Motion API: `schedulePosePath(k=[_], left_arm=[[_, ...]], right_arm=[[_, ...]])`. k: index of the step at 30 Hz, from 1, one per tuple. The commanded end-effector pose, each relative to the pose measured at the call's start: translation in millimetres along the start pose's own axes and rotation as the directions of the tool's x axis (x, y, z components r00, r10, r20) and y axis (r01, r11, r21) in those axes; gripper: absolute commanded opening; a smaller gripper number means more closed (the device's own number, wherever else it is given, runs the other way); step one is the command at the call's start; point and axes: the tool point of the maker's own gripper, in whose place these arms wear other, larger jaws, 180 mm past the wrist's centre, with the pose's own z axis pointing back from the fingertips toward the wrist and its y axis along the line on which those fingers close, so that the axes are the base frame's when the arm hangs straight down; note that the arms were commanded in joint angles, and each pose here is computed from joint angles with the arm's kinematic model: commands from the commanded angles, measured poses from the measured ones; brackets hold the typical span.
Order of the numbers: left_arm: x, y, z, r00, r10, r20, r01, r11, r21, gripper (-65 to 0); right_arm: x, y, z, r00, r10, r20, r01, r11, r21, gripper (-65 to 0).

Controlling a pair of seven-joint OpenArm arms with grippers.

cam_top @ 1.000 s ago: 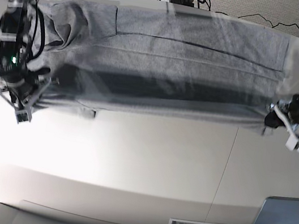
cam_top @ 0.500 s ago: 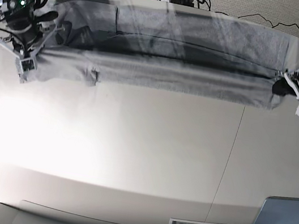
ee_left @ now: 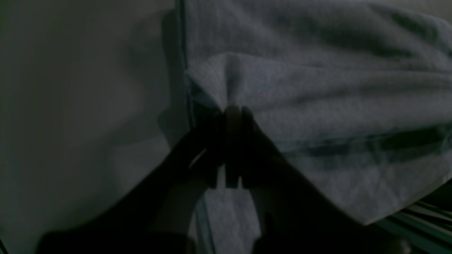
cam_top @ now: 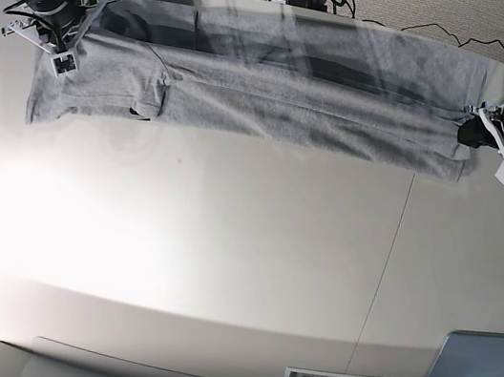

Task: Fold the T-shirt properly
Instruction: 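Lay the folded strip flat and open both grippers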

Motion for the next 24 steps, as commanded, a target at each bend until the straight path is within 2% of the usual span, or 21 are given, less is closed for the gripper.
schedulePosePath(k=[1, 7, 12, 13, 17, 19, 24], left_arm=[[9, 6, 8, 1.000, -0.023, 0.007, 0.023, 1.000, 0.019, -65.0], [7, 6, 8, 1.000, -0.023, 0.000, 0.023, 1.000, 0.019, -65.0], [7, 6, 8, 1.000, -0.023, -0.004, 0.023, 1.000, 0.019, -65.0], [7, 6, 8, 1.000, -0.023, -0.003, 0.023, 1.000, 0.019, -65.0], [7, 6, 8, 1.000, -0.023, -0.004, 0.023, 1.000, 0.019, -65.0], [7, 6, 8, 1.000, -0.023, -0.004, 0.023, 1.000, 0.019, -65.0], [6, 8, 9, 0.999, -0.027, -0.018, 0.028, 0.999, 0.023, -65.0]], right_arm=[[2, -10, 4, 1.000, 0.002, 0.005, -0.002, 0.999, -0.043, -65.0], [2, -4, 3, 1.000, -0.018, 0.019, 0.019, 0.999, -0.049, -65.0], [1, -3, 3, 0.998, 0.057, 0.010, -0.056, 0.997, -0.045, -65.0], [1, -1, 2, 0.998, 0.069, 0.011, -0.068, 0.997, -0.038, -62.7], [2, 1, 2, 0.996, 0.089, 0.012, -0.089, 0.996, -0.027, -41.8], [2, 1, 2, 0.996, 0.090, 0.012, -0.089, 0.996, -0.027, -34.5], [3, 0, 2, 0.996, 0.089, 0.019, -0.089, 0.996, -0.028, -33.9]])
